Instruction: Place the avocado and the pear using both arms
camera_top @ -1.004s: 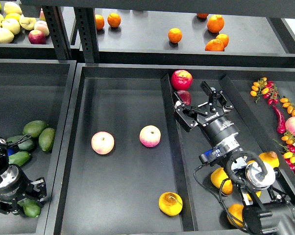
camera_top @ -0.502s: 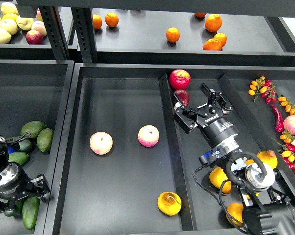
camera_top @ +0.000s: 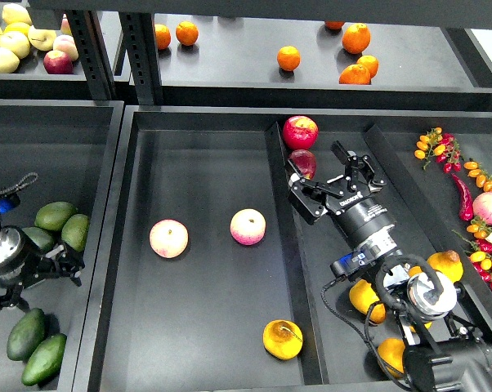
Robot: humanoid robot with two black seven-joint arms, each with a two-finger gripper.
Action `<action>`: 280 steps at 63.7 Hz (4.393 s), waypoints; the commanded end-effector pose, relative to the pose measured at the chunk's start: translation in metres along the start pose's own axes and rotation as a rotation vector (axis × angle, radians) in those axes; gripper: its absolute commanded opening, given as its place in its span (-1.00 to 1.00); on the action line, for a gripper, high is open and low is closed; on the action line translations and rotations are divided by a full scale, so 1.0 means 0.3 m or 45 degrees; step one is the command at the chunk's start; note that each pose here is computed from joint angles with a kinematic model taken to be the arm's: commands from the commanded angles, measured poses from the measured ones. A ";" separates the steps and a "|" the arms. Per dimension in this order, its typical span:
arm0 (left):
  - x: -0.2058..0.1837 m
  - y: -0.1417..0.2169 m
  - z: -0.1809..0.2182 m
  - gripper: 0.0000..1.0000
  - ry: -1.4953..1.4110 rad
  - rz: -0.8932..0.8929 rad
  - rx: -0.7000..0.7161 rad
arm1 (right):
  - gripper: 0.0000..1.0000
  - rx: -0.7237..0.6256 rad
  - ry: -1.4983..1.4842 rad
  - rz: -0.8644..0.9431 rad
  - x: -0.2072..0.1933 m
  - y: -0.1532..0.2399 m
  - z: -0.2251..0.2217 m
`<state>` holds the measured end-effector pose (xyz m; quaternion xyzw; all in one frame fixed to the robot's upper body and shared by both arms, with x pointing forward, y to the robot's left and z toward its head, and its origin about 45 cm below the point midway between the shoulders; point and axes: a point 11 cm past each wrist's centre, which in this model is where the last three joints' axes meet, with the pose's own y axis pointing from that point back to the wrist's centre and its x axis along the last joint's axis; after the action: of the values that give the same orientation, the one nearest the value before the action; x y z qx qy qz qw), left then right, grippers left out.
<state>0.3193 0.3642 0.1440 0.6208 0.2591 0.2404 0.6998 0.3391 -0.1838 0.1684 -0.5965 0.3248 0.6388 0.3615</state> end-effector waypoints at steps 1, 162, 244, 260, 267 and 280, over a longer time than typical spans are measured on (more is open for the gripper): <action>0.073 0.073 0.045 0.98 0.099 0.060 -0.123 | 0.99 -0.016 -0.001 0.012 0.012 -0.002 0.015; -0.345 -0.158 0.202 0.99 1.909 -1.286 -1.915 | 0.99 -0.922 0.871 0.890 0.096 0.097 0.002; -0.387 -0.179 0.188 0.99 1.898 -1.275 -1.869 | 0.99 -1.116 0.818 1.198 0.428 0.284 0.130; -0.394 -0.181 0.192 0.99 1.895 -1.281 -1.859 | 0.99 -1.107 0.811 1.250 0.465 0.315 0.125; -0.394 -0.181 0.195 0.99 1.893 -1.283 -1.858 | 0.99 -1.094 0.837 1.274 0.477 0.319 0.102; -0.398 -0.183 0.195 0.99 1.895 -1.285 -1.854 | 0.97 -1.086 0.850 1.282 0.486 0.311 0.097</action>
<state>0.2697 0.2359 0.1031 -0.3984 0.6252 0.3318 0.5834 0.2394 -0.1998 0.0245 -0.6256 0.3751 0.5832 -0.3574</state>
